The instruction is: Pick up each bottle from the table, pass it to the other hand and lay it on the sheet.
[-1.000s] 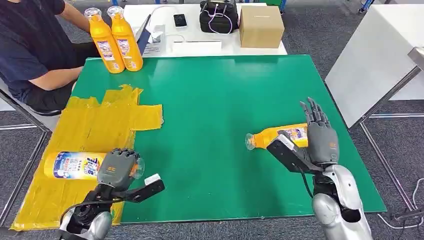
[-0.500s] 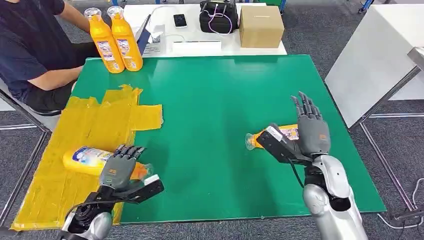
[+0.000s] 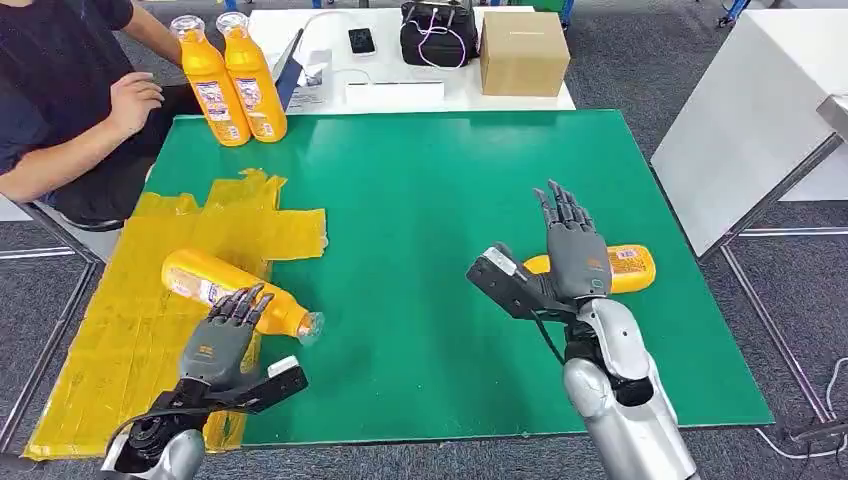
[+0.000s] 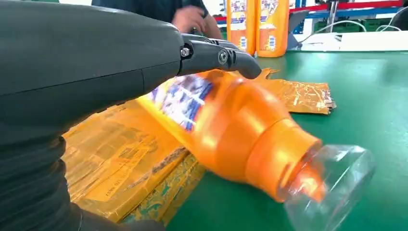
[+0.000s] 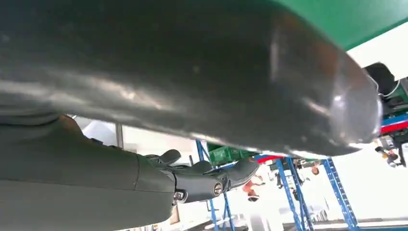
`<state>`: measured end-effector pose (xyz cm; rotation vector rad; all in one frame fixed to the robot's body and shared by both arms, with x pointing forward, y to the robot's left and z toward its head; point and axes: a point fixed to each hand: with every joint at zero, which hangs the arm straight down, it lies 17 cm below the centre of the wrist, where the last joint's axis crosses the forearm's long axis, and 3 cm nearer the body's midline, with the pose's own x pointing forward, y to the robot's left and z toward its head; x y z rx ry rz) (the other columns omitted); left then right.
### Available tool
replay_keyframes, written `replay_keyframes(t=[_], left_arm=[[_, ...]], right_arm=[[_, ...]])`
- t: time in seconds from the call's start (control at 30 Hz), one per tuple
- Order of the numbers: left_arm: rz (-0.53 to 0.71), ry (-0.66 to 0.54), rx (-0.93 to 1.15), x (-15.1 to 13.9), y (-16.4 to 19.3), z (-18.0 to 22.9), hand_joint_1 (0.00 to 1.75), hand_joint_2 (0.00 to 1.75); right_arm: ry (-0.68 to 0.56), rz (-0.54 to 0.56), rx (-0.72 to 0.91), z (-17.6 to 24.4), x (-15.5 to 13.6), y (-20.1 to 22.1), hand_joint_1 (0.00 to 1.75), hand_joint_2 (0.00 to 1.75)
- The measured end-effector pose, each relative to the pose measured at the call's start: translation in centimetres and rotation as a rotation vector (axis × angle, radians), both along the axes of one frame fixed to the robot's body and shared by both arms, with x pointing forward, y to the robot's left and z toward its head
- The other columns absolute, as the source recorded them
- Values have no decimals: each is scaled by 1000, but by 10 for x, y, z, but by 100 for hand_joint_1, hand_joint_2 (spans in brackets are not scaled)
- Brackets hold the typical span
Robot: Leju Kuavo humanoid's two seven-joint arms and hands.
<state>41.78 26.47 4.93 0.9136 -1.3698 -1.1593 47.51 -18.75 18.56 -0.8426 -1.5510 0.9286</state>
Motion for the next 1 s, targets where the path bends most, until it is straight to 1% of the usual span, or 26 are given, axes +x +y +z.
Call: replay_keyframes(t=[0.1, 0.13, 0.27, 0.3, 0.43, 0.5, 0.57, 0.67, 0.83, 1.0], left_arm=[[1, 5, 23, 1, -4, 0, 0, 175], [4, 2, 18, 2, -11, 3, 0, 175], [-11, -28, -65, 5, -47, 26, 0, 175], [-13, -45, -98, 5, -53, 33, 0, 175], [-35, -100, -273, 3, -74, 65, 0, 175], [-56, -121, -452, -2, -83, 86, 0, 175], [-70, -143, -601, -6, -85, 107, 0, 175], [-69, -178, -675, -7, -80, 127, 0, 175], [-126, -135, -944, -14, -87, 147, 0, 175], [-147, -134, -994, -16, -89, 158, 0, 175]], right_arm=[[7, -11, 19, -6, -5, -12, 0, 0], [10, -12, 28, -9, -9, -21, 0, 0], [27, -46, 30, -28, -27, -74, 0, 0], [31, -59, 21, -32, -31, -85, 0, 175], [64, -104, -23, -46, -42, -111, 0, 175], [91, -119, -57, -55, -47, -121, 0, 175], [100, -134, -86, -59, -50, -133, 0, 175], [109, -149, -110, -62, -53, -145, 0, 175], [128, -165, -165, -66, -55, -165, 0, 175], [135, -173, -193, -68, -53, -178, 0, 175]])
